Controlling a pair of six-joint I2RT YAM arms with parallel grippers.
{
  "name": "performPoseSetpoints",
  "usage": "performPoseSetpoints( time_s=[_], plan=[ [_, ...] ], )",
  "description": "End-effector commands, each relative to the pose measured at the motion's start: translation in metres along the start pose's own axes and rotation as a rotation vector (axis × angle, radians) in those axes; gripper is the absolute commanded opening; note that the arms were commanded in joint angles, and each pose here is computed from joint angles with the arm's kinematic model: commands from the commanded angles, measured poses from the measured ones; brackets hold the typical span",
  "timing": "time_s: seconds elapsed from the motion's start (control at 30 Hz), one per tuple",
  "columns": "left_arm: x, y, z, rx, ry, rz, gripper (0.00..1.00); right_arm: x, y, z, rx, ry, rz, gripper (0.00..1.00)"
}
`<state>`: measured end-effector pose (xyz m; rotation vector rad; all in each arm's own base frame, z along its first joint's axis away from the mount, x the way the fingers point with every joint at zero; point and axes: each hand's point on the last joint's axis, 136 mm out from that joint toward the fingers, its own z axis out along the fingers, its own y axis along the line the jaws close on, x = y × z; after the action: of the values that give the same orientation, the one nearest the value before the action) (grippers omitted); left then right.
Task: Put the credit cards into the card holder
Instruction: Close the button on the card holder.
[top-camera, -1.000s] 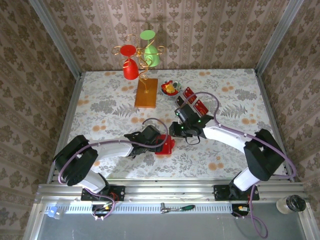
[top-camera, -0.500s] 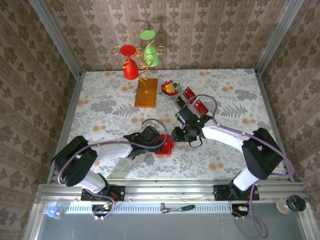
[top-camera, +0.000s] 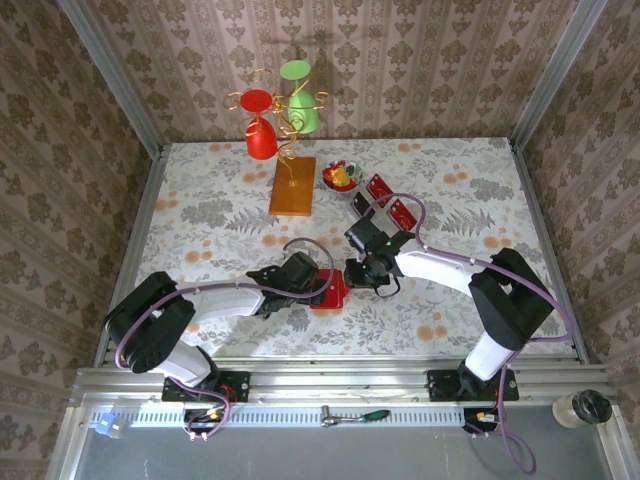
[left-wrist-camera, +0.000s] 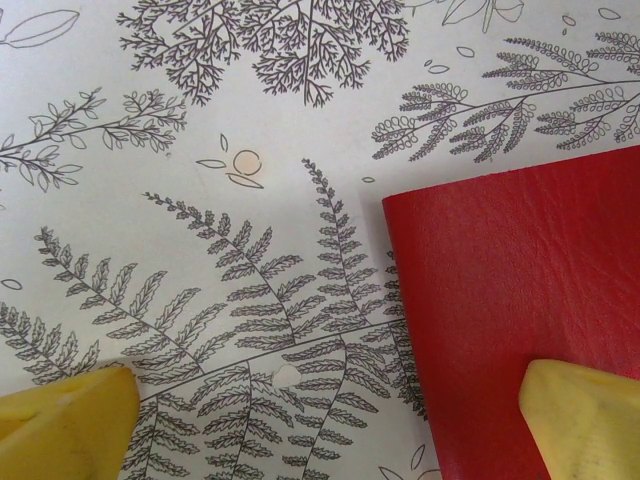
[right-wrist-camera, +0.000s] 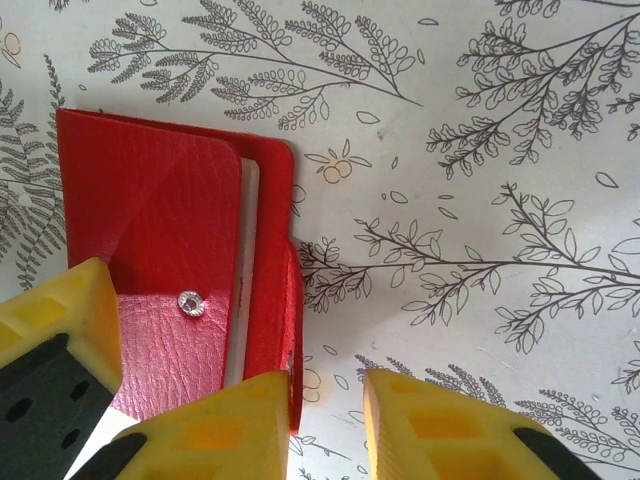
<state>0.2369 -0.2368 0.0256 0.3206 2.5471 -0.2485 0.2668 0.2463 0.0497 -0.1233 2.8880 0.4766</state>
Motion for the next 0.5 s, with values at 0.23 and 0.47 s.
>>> performPoseSetpoints(
  time_s=[0.23, 0.47],
  plan=[
    [0.0267, 0.0088, 0.0054, -0.024, 0.078, 0.018, 1.0, -0.0056, 0.0076, -0.0056, -0.01, -0.003, -0.021, 0.17],
    [0.0257, 0.0079, 0.0049, -0.021, 0.075, 0.016, 1.0, -0.0043, 0.012, -0.0012, -0.037, 0.008, -0.016, 0.15]
  ],
)
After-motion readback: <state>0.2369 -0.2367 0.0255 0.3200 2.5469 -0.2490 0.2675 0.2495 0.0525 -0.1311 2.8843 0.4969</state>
